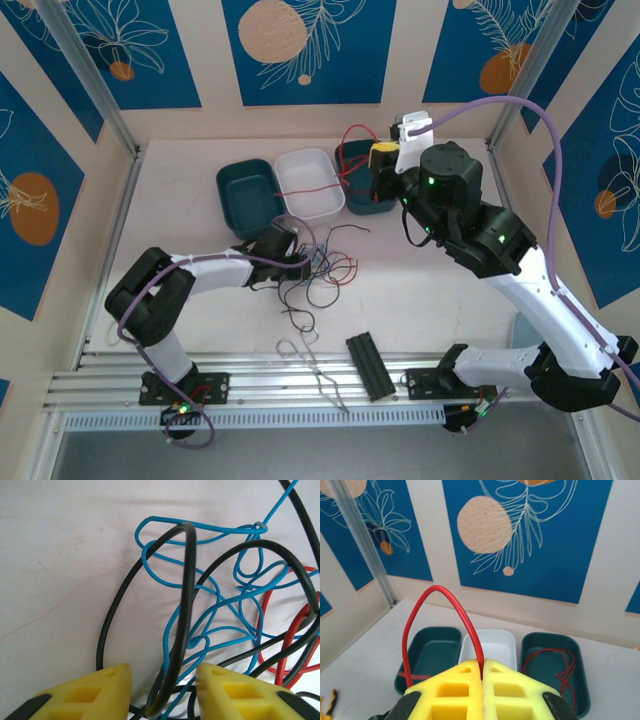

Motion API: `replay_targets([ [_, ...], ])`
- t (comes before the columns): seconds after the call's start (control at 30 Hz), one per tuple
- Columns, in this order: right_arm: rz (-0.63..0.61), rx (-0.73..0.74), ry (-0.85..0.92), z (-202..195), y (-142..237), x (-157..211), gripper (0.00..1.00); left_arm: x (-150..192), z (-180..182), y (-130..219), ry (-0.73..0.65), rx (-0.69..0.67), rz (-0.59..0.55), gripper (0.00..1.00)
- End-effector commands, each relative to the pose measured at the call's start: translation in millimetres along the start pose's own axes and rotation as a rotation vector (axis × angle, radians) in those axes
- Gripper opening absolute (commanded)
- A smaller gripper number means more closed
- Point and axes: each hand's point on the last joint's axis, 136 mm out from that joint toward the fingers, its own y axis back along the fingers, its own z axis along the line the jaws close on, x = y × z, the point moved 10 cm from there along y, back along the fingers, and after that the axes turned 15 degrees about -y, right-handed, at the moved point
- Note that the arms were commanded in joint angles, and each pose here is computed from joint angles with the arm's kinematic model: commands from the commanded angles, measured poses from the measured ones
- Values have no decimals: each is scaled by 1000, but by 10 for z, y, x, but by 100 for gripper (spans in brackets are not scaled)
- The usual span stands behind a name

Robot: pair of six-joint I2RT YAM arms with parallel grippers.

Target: Untangle the cables

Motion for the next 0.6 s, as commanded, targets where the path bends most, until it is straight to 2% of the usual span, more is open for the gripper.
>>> replay_targets([
  [0.0,-56,15,12,-22,-65,-141,0,-34,-32,119,0,6,-37,46],
  [0.23,-58,62,-23,-221,-358,-258,0,-112,-72,394,-27,3,-89,73],
  [0.4,-71,128,-13,-379,-613,-307,0,-170,-110,619,-54,3,-132,98],
  [0.57,-74,214,5,-595,-950,-314,0,-207,-108,833,-84,-37,-167,100],
])
